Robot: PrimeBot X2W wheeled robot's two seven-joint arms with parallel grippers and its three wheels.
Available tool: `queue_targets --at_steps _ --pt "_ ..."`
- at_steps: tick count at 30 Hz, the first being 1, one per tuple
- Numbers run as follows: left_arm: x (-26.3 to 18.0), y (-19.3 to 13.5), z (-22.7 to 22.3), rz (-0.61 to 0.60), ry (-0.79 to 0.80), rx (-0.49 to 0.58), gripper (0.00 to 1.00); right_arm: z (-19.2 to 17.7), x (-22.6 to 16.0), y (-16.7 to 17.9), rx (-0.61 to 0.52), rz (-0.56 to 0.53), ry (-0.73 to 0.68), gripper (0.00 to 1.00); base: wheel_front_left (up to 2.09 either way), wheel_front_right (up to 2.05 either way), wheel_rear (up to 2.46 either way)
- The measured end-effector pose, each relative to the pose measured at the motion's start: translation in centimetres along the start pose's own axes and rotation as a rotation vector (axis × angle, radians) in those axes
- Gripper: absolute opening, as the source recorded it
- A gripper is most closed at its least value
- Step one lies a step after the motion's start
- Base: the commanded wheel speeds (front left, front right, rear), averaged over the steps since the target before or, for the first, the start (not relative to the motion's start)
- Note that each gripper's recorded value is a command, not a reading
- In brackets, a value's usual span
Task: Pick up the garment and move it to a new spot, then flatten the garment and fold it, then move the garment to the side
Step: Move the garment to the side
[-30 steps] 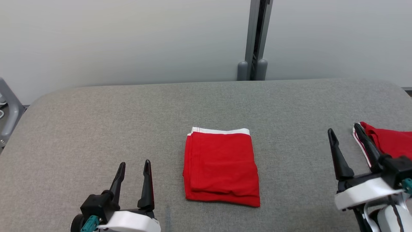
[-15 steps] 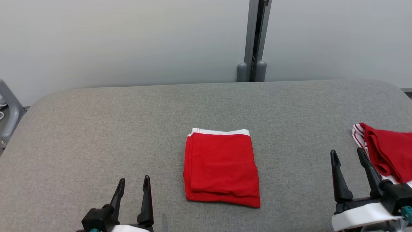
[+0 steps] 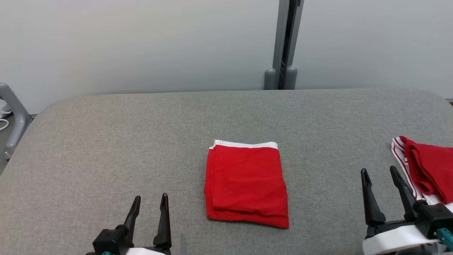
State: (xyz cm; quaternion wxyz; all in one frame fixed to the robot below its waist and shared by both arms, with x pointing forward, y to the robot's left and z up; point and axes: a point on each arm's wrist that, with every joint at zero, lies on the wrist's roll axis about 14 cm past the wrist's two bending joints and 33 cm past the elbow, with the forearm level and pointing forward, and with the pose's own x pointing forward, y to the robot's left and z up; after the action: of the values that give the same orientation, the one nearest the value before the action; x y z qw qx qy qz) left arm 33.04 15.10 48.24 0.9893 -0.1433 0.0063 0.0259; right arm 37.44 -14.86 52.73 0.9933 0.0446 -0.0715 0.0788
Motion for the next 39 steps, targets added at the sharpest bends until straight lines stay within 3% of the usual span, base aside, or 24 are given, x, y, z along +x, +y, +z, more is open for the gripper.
queue_targets --at_steps 18,25,39 --pt "0.0 0.0 -0.3 -0.003 0.008 0.007 1.0 -0.7 0.0 0.5 0.026 0.011 0.02 1.0 0.0 0.0 0.0" --pt "0.2 0.0 -0.8 -0.002 0.025 0.01 1.0 -2.8 0.6 2.1 0.137 0.039 0.079 1.0 0.0 0.0 0.0" --pt "2.0 0.9 -1.9 0.032 0.067 0.021 1.0 -10.0 5.0 8.4 0.461 0.207 0.442 1.0 0.0 0.0 0.0"
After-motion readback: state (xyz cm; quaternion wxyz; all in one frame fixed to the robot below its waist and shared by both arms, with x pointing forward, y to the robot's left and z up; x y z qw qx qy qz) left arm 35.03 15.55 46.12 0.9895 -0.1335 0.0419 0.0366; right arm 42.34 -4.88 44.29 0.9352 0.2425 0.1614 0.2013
